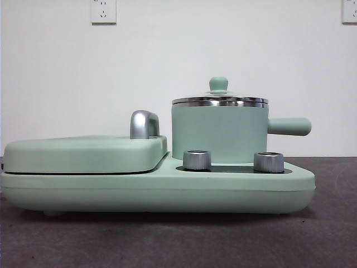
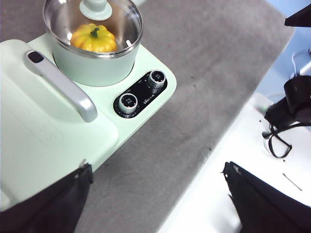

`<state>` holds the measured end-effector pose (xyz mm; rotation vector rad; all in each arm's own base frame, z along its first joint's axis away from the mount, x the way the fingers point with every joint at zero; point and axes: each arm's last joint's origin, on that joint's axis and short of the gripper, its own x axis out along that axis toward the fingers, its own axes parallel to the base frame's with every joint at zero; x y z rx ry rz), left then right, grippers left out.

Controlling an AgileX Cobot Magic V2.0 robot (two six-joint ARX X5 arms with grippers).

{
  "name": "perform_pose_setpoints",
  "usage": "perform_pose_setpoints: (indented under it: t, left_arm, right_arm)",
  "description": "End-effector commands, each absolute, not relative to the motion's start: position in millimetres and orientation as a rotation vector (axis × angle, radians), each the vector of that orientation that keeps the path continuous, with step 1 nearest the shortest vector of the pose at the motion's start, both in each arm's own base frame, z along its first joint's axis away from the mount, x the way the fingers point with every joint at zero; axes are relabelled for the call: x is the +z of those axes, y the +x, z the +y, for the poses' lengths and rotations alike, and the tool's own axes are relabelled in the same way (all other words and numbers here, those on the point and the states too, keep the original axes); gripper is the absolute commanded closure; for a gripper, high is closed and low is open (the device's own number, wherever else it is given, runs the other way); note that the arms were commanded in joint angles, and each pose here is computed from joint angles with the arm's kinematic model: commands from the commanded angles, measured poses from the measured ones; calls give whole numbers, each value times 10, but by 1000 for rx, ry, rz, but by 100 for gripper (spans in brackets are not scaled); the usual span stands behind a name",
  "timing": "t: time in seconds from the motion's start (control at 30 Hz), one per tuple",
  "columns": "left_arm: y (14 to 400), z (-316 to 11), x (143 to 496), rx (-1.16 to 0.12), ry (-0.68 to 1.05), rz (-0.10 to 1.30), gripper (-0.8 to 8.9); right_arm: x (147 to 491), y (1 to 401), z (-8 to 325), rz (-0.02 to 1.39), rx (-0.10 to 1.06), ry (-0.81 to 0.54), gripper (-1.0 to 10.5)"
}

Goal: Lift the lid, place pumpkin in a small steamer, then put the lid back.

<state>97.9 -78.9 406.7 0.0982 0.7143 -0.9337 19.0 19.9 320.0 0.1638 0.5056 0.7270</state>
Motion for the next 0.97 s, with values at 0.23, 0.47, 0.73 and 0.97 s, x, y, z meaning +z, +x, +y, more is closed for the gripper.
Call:
perform_pose_setpoints:
  t: [0.23,0.47,0.73,0.97]
  left_arm:
    - [579,-506,3635,-851,-122,538,378]
    - [408,-354,3520,-754,-101,505,839]
    - [397,-346,3516,-752,-102,511,789]
    - [394,-344,3516,-752,-102,510,789]
  right_arm:
    - [3227,188,200,485,742,156,397]
    - [3227,188,200,486,741,157,975]
    - [3229,188,199,484,739,158,912]
    - [3229,188,199,484,739,158,912]
